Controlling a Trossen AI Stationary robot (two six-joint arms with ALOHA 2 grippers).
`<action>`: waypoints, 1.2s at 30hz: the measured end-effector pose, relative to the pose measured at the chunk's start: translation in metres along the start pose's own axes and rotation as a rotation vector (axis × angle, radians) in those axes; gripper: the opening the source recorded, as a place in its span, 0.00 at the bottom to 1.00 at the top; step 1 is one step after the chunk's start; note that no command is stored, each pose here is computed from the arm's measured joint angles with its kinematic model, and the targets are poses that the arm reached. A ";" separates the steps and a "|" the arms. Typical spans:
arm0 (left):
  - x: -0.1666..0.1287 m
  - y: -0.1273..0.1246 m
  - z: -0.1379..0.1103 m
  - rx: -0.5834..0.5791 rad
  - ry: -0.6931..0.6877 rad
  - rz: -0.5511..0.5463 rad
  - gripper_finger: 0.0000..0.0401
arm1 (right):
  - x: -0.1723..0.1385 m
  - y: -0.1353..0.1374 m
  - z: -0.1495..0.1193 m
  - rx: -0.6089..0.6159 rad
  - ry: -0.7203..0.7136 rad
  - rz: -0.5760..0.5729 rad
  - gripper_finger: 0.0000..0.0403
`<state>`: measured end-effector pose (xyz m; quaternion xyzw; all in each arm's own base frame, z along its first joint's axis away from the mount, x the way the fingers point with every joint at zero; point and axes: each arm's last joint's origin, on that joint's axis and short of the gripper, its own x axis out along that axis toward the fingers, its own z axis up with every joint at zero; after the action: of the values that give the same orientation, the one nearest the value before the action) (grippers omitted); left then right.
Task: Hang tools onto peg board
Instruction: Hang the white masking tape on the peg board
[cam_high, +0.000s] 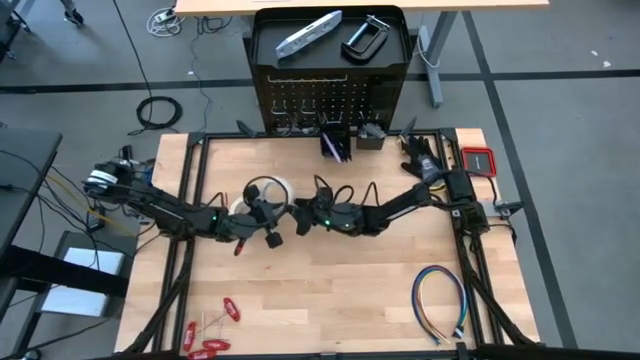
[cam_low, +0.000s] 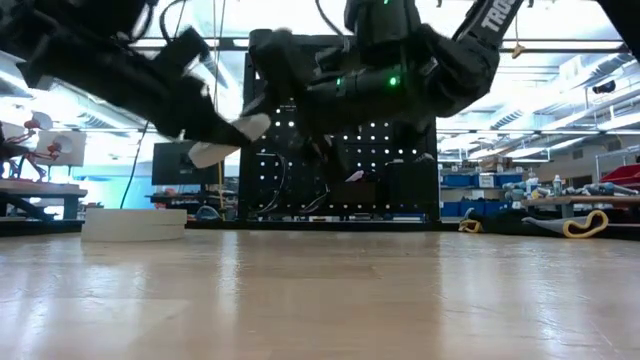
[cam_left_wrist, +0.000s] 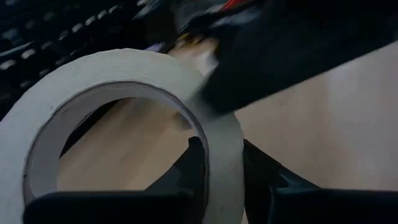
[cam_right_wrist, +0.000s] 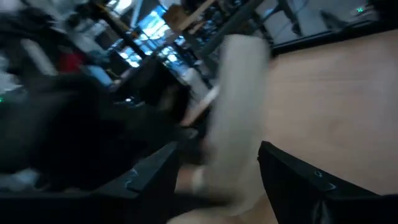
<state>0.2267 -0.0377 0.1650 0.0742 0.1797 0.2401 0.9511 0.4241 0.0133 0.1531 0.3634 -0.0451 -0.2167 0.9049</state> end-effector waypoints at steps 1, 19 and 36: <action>-0.001 -0.001 0.002 -0.007 -0.012 -0.008 0.18 | 0.000 -0.001 0.000 0.002 0.006 -0.003 0.57; -0.003 -0.003 0.007 -0.046 -0.058 -0.011 0.19 | 0.001 0.000 0.004 -0.005 0.003 0.011 0.53; -0.013 -0.003 0.013 -0.047 -0.076 -0.062 0.31 | -0.001 0.001 0.012 -0.005 0.059 0.080 0.22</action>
<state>0.2219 -0.0475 0.1804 0.0553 0.1400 0.2115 0.9657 0.4207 0.0070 0.1630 0.3654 -0.0327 -0.1695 0.9147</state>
